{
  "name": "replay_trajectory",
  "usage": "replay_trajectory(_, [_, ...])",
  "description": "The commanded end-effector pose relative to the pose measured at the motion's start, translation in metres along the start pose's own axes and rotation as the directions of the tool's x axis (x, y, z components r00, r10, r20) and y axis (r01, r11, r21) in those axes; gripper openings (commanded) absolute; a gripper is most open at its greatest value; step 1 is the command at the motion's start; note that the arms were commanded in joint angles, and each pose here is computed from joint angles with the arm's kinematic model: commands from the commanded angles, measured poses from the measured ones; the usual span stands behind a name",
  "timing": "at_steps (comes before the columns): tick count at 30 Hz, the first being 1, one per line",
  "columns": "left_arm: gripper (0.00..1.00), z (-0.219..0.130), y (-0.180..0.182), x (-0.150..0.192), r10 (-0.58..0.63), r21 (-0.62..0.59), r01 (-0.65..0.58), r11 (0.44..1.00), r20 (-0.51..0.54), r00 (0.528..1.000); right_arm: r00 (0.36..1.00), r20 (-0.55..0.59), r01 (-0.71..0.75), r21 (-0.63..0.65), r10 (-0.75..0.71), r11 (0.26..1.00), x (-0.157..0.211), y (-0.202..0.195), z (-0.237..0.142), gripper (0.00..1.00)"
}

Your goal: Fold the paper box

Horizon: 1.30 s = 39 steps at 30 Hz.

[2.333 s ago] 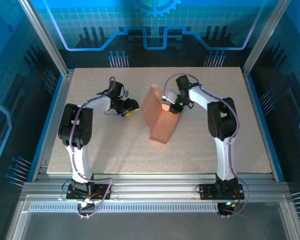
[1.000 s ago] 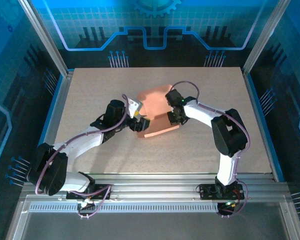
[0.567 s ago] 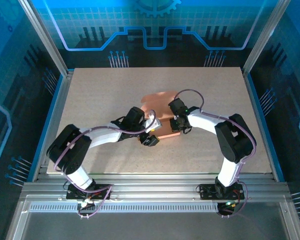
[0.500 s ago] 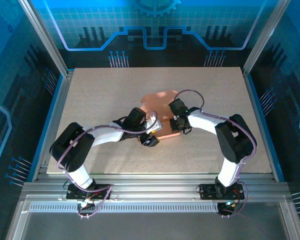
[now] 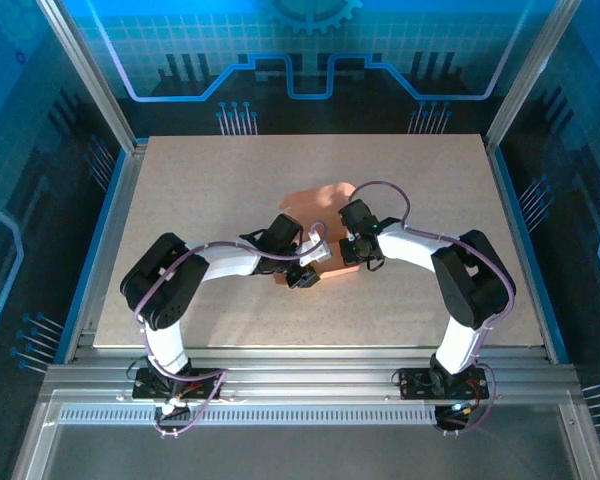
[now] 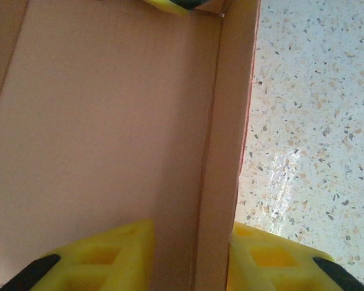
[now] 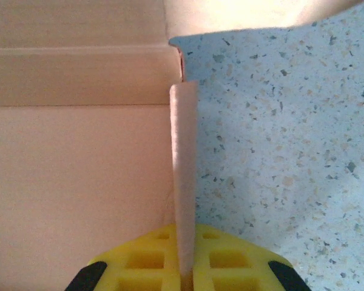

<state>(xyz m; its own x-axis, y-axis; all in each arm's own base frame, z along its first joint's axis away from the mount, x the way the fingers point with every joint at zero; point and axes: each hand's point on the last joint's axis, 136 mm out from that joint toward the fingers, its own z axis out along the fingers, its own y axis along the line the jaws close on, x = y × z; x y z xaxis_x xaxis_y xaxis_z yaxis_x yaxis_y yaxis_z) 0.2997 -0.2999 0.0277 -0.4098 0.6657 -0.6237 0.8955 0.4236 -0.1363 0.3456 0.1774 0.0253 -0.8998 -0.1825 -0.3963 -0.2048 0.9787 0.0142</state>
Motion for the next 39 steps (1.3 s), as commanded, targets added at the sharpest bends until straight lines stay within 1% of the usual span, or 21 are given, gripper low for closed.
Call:
replay_trajectory(1, [0.29,0.006,0.004,0.004,-0.028,-0.014,0.028,1.0,-0.033,0.999,1.0,-0.009,0.028,-0.032,-0.028,0.999,0.007,0.008,-0.006,0.01])
replay_trajectory(4, [0.22,0.009,0.006,0.007,-0.045,-0.024,0.044,0.999,-0.045,0.998,0.999,-0.009,0.032,-0.03,-0.033,0.999,0.007,0.009,-0.007,0.01])
replay_trajectory(7, [0.2,0.01,0.01,0.007,-0.059,-0.036,0.057,0.998,-0.053,0.997,0.999,-0.012,0.037,-0.024,-0.037,0.999,0.008,0.009,-0.007,0.01])
replay_trajectory(9, [0.17,0.011,0.01,0.009,-0.064,-0.034,0.062,0.997,-0.06,0.996,0.999,-0.014,0.039,-0.023,-0.039,0.999,0.008,0.009,-0.007,0.01])
replay_trajectory(13, [0.06,0.016,0.01,0.013,-0.079,-0.026,0.077,0.997,-0.082,0.994,0.999,-0.016,0.037,-0.02,-0.038,0.999,0.006,0.011,-0.006,0.02])
replay_trajectory(16, [0.01,0.018,0.01,0.016,-0.091,-0.022,0.089,0.996,-0.097,0.991,0.999,-0.01,0.043,-0.017,-0.043,0.999,0.005,0.014,-0.006,0.05])
replay_trajectory(21, [0.0,0.022,0.008,0.019,-0.105,0.004,0.107,0.994,-0.123,0.987,0.999,-0.005,0.04,-0.015,-0.04,0.999,0.002,0.016,-0.006,0.09])
replay_trajectory(23, [0.0,0.025,0.006,0.021,-0.115,0.017,0.119,0.993,-0.139,0.984,0.999,0.001,0.036,-0.014,-0.036,0.999,-0.001,0.016,-0.007,0.12])
replay_trajectory(26, [0.0,0.029,0.003,0.025,-0.138,0.043,0.147,0.988,-0.174,0.975,0.999,0.017,0.028,-0.008,-0.028,1.0,-0.005,0.015,-0.009,0.21])
replay_trajectory(30, [0.0,0.035,0.001,0.033,-0.154,0.06,0.17,0.984,-0.211,0.965,0.999,0.041,0.028,0.002,-0.028,1.0,-0.01,0.013,-0.014,0.26])
replay_trajectory(33, [0.0,0.037,0.002,0.035,-0.156,0.061,0.173,0.983,-0.219,0.963,0.998,0.057,0.021,0.005,-0.021,1.0,-0.014,0.012,-0.018,0.29])
replay_trajectory(36, [0.0,0.037,0.001,0.035,-0.156,0.065,0.174,0.983,-0.222,0.963,0.998,0.069,0.01,-0.002,-0.01,1.0,-0.02,0.013,-0.02,0.35])
replay_trajectory(39, [0.0,0.038,0.001,0.036,-0.154,0.067,0.173,0.983,-0.224,0.962,0.997,0.073,0.001,-0.012,0.0,1.0,-0.026,0.012,-0.021,0.37])
